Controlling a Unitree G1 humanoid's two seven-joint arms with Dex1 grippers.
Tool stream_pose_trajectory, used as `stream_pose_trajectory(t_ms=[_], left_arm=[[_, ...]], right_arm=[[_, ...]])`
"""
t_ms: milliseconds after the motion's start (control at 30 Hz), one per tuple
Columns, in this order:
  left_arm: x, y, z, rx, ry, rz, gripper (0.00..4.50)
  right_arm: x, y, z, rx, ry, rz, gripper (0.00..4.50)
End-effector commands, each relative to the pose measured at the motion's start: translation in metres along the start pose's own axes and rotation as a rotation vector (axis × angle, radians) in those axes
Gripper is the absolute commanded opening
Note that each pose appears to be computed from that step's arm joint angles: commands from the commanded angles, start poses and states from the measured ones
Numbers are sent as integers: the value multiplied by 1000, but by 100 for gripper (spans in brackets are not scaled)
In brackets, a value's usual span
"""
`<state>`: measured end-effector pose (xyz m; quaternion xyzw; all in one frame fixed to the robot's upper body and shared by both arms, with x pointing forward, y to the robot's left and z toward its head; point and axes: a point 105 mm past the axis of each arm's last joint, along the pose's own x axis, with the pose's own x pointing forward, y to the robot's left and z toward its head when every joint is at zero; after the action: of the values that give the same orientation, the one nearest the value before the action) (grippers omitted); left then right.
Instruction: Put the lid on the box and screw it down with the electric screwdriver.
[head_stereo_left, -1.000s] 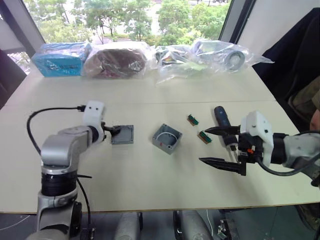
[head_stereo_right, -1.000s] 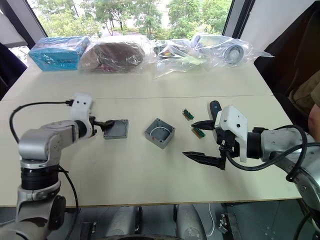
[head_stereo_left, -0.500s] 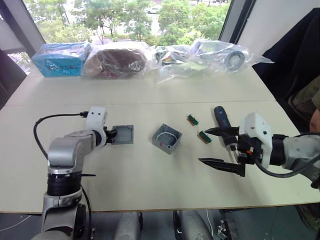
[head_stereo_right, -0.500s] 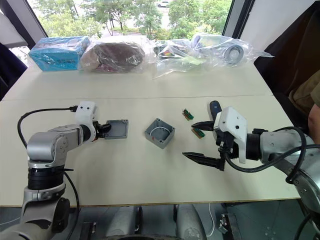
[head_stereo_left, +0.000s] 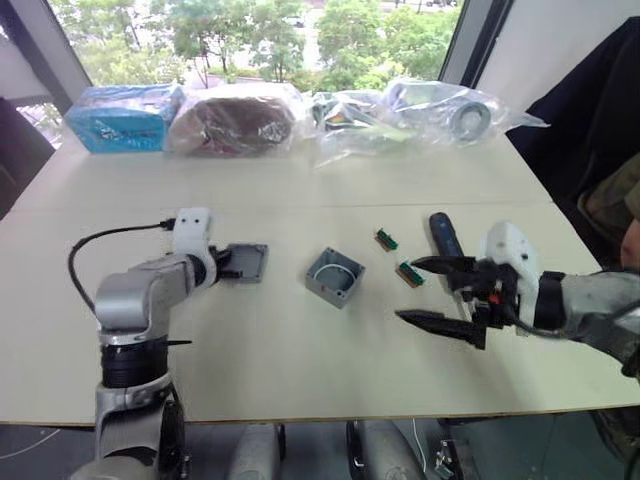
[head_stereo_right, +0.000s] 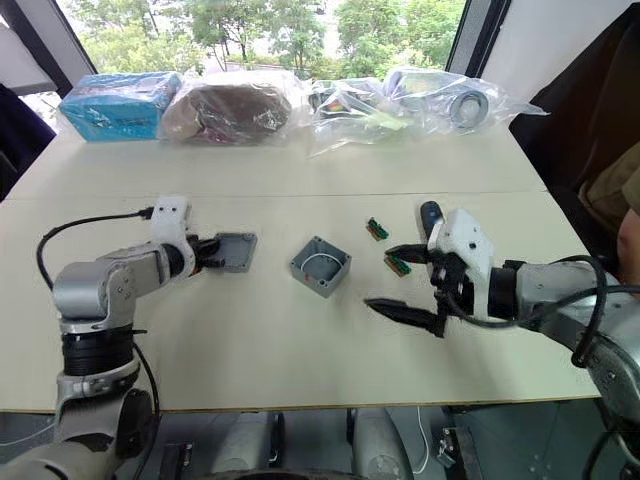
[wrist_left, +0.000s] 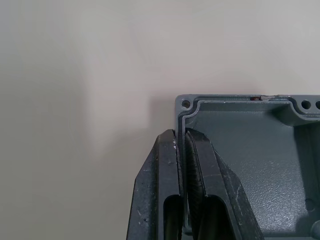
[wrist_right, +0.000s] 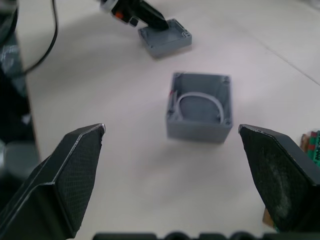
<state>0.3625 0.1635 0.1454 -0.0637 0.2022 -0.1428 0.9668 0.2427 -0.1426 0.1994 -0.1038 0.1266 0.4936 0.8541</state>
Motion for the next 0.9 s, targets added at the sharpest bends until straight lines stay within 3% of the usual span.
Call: stream_pose_trajectory(t_ms=[33,333,700,900], left_arm=[[-15,-40,49,107,-271,-205,7],[-23,-81,66,180,-455,-431,7],[-26,-95,64,212,-488,-485,7],[-26,-94,62,208,-483,-485,7]], right_arm=[[14,-6,11,156,-61,-15,450],[49,-15,46,517,-254,20,450],[70,-5,63,692,-291,35,450],[81,-4,66,691,-293,16,450]])
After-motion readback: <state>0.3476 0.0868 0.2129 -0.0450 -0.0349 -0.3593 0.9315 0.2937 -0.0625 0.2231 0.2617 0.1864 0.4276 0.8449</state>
